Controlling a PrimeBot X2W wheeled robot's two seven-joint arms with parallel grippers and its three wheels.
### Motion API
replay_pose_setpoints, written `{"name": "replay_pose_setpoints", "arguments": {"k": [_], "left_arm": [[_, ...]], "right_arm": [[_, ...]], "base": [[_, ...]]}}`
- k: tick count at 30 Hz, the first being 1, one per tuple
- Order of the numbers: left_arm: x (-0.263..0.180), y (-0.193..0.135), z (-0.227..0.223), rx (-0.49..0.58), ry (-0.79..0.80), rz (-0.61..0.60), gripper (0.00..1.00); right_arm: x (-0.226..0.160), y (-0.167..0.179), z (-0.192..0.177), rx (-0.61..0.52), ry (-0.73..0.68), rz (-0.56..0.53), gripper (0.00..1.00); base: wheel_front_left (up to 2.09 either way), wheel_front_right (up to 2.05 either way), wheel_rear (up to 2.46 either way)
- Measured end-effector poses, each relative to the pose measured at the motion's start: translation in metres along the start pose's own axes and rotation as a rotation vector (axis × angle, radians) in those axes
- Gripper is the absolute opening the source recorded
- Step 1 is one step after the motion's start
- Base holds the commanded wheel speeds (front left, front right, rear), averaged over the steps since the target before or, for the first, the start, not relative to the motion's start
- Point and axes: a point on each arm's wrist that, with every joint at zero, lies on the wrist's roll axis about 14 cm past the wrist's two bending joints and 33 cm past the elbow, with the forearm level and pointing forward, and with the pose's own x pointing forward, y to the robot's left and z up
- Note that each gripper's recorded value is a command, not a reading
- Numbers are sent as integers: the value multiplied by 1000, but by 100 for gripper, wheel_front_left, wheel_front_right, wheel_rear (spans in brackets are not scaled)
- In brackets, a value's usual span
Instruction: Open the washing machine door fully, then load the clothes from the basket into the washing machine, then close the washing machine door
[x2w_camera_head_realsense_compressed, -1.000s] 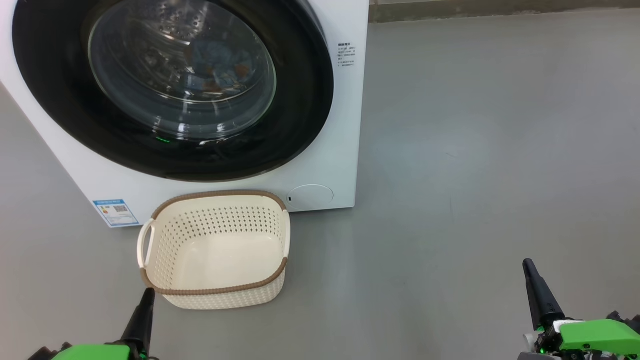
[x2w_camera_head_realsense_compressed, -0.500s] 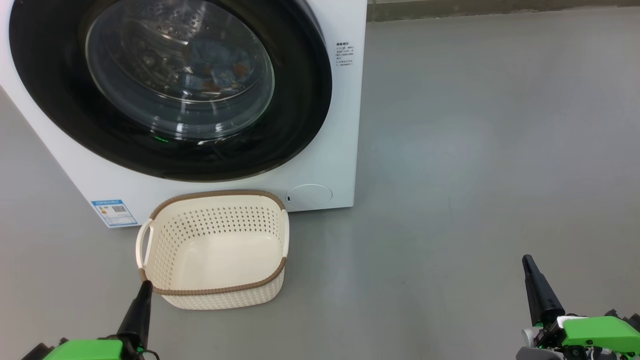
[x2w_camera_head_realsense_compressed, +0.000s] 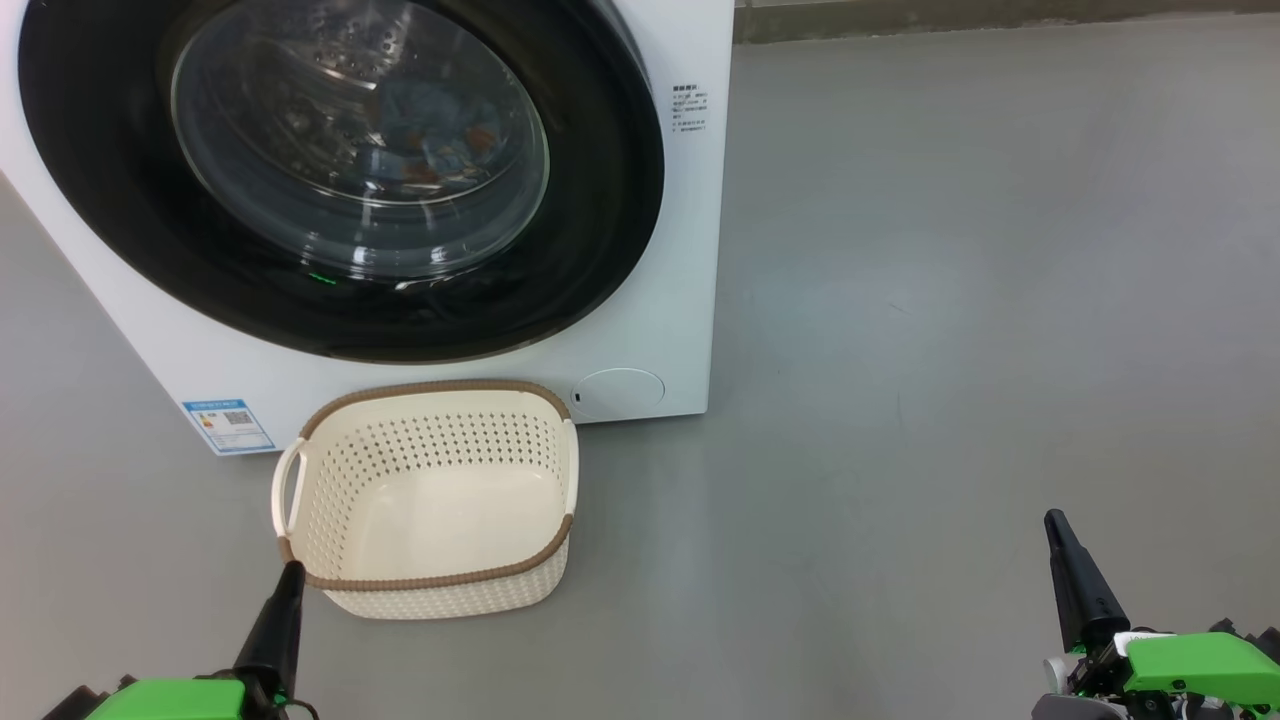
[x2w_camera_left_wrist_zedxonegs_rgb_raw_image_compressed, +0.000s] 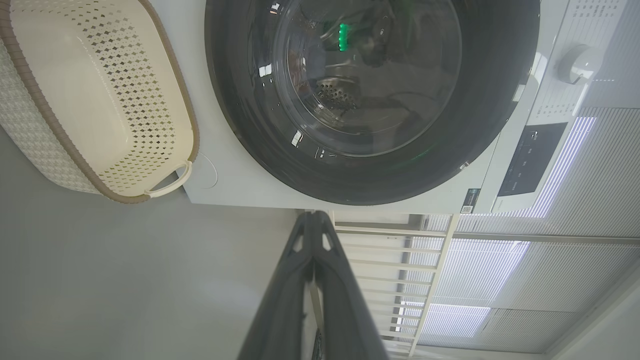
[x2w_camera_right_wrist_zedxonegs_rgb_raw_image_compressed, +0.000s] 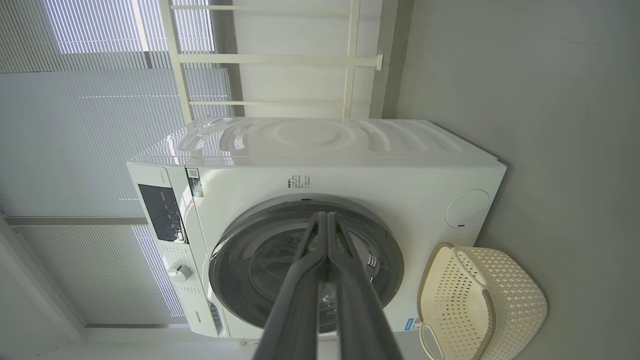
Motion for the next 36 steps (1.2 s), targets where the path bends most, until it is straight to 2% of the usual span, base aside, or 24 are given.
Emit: {"name": "replay_pose_setpoints", "arguments": {"k": [36], "left_arm": [[0, 0, 1, -1, -1, 0, 0]], "right_arm": [[0, 0, 0, 0, 0, 0, 0]], "base": [[0, 0, 0]]}}
